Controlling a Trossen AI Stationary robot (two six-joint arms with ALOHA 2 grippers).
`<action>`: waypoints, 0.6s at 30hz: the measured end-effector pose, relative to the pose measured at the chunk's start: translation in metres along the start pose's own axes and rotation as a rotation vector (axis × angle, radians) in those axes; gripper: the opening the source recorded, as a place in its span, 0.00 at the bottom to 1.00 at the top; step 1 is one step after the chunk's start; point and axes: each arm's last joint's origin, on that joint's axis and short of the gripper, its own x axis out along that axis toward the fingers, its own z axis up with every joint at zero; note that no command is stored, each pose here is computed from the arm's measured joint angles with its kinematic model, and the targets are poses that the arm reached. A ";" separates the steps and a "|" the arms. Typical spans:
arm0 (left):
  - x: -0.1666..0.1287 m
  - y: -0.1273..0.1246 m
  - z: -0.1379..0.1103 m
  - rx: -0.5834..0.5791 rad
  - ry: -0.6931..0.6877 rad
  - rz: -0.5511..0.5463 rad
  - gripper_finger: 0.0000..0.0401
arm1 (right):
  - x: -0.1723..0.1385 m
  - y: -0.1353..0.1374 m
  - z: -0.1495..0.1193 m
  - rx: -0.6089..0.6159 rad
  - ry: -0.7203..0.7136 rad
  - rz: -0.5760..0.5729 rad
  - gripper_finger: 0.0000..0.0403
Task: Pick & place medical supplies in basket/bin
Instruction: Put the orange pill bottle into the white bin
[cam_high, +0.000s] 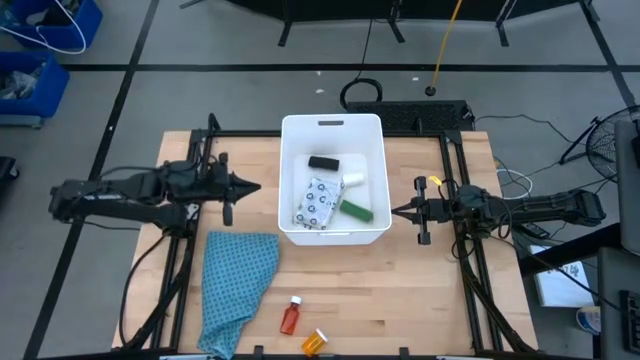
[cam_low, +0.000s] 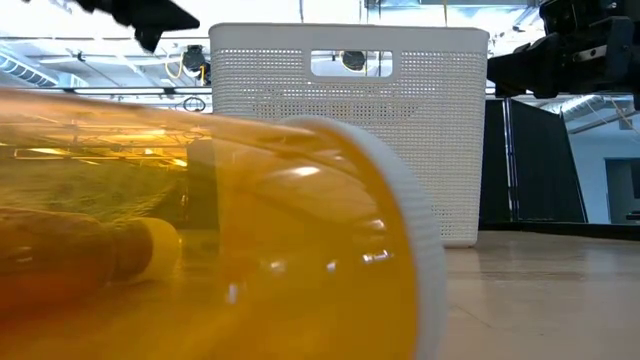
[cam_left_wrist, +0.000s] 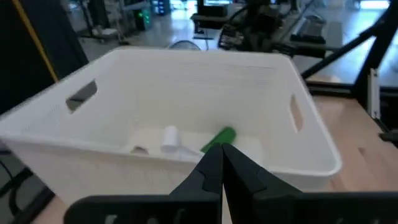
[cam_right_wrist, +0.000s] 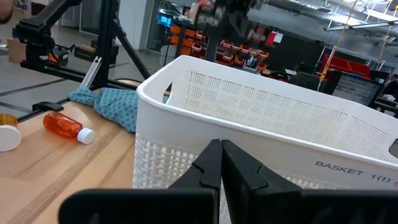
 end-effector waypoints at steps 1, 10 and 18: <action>0.001 0.000 -0.007 -0.013 -0.011 0.004 0.01 | 0.000 0.000 0.000 0.000 0.000 0.000 0.00; 0.012 -0.009 -0.064 0.006 -0.191 -0.050 0.01 | 0.000 0.000 0.001 0.023 -0.008 -0.001 0.00; 0.017 -0.006 -0.100 0.032 -0.264 0.047 0.00 | 0.000 0.000 0.001 0.033 -0.007 0.002 0.00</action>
